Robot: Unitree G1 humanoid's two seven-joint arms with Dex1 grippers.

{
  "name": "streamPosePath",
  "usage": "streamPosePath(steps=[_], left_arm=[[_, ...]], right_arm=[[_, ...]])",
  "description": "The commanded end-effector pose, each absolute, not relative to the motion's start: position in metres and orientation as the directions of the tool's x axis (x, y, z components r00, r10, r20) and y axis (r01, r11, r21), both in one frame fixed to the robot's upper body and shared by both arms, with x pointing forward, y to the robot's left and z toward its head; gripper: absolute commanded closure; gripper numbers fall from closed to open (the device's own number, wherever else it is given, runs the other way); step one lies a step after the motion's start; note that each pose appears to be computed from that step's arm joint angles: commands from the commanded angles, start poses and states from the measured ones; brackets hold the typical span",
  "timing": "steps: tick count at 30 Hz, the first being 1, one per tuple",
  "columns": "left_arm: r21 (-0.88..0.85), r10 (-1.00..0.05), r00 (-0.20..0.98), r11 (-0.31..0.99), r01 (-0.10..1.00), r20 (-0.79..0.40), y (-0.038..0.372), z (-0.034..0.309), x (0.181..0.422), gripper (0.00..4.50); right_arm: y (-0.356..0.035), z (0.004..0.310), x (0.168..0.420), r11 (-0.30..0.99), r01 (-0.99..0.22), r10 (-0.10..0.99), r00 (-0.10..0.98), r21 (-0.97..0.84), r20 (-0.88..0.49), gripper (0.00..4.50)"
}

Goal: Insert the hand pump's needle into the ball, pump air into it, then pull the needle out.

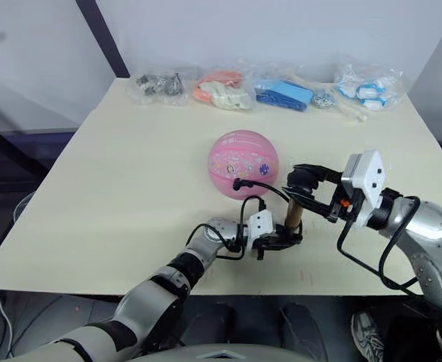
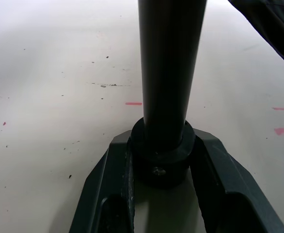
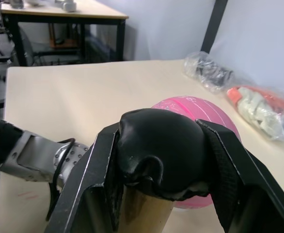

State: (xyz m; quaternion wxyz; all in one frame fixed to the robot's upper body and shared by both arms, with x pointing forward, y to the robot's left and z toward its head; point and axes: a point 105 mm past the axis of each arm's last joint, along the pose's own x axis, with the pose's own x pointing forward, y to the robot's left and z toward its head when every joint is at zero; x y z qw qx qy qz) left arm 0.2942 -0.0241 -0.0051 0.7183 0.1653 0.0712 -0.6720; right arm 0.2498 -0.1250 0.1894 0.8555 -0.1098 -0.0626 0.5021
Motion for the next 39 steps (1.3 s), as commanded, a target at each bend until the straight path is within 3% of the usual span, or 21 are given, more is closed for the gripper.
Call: streamPosePath(steps=[1,7,17,39], left_arm=[[0.01,-0.884,0.033,0.032,0.999,-0.466,-0.004,-0.048,0.274,3.37],[0.013,-0.883,0.038,0.036,0.999,-0.468,-0.002,-0.047,0.276,3.37],[0.012,-0.883,0.033,0.031,0.999,-0.469,-0.003,-0.047,0.275,3.37],[0.01,-0.881,0.024,0.022,1.0,-0.472,0.0,-0.049,0.273,3.37]], right_arm=[[-0.12,0.147,0.251,0.469,-0.865,0.866,0.49,-0.181,-0.097,2.54],[-0.122,0.118,0.25,0.492,-0.857,0.849,0.511,-0.152,-0.133,2.54],[-0.121,0.103,0.25,0.513,-0.849,0.839,0.527,-0.124,-0.135,2.54],[-0.148,0.267,0.251,0.459,-0.835,0.88,0.475,-0.303,0.026,2.54]])
